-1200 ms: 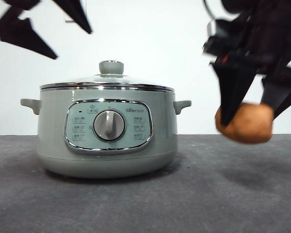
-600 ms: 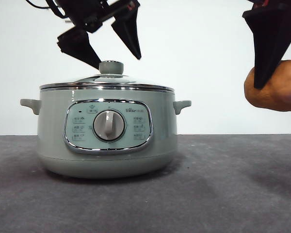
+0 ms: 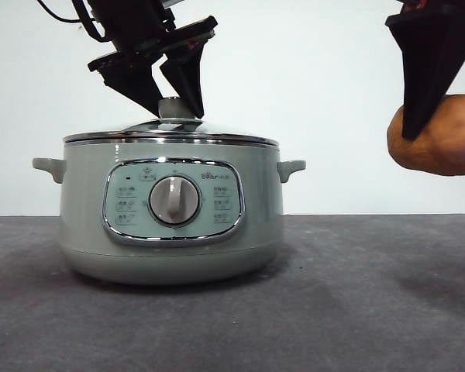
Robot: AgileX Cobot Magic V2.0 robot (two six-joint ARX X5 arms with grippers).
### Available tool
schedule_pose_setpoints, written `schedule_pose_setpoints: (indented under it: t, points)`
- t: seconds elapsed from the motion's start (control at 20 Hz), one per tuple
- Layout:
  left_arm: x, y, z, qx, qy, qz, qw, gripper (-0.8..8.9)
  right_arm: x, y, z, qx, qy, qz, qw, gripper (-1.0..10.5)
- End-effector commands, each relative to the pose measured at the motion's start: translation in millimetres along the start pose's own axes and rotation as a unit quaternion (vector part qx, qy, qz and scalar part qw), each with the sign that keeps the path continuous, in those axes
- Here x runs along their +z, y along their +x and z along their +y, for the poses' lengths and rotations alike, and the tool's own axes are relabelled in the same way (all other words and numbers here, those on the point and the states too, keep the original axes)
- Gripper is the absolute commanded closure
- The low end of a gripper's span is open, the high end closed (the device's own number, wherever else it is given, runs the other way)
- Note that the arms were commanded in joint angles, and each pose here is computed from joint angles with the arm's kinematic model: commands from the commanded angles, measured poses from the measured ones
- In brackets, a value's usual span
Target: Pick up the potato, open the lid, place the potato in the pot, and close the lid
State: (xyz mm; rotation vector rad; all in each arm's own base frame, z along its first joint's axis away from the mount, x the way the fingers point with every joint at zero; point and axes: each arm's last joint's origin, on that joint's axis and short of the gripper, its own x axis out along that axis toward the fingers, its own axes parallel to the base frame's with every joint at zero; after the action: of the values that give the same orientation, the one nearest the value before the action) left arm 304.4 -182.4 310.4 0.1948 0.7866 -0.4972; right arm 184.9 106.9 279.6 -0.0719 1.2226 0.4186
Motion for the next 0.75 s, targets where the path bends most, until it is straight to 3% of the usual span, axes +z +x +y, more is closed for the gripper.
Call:
schedule_pose_setpoints:
  t: [0.05, 0.4, 0.6, 0.75]
  points:
    - [0, 3, -1, 0.012, 0.008, 0.000, 1.000, 8.22, 1, 0, 0, 0.001, 0.003, -0.003, 1.000, 9.5]
    - [6, -32, -1, 0.011, 0.007, -0.044, 0.999, 8.22, 12, -18, 4, 0.005, 0.014, -0.035, 0.999, 9.5]
    - [9, -62, 5, 0.017, 0.000, -0.083, 0.996, 8.22, 35, -45, 12, 0.019, 0.009, -0.083, 0.996, 9.5]
    - [9, -81, 19, 0.036, -0.008, -0.101, 0.994, 8.22, 59, -52, 19, 0.034, 0.005, -0.082, 0.996, 9.5]
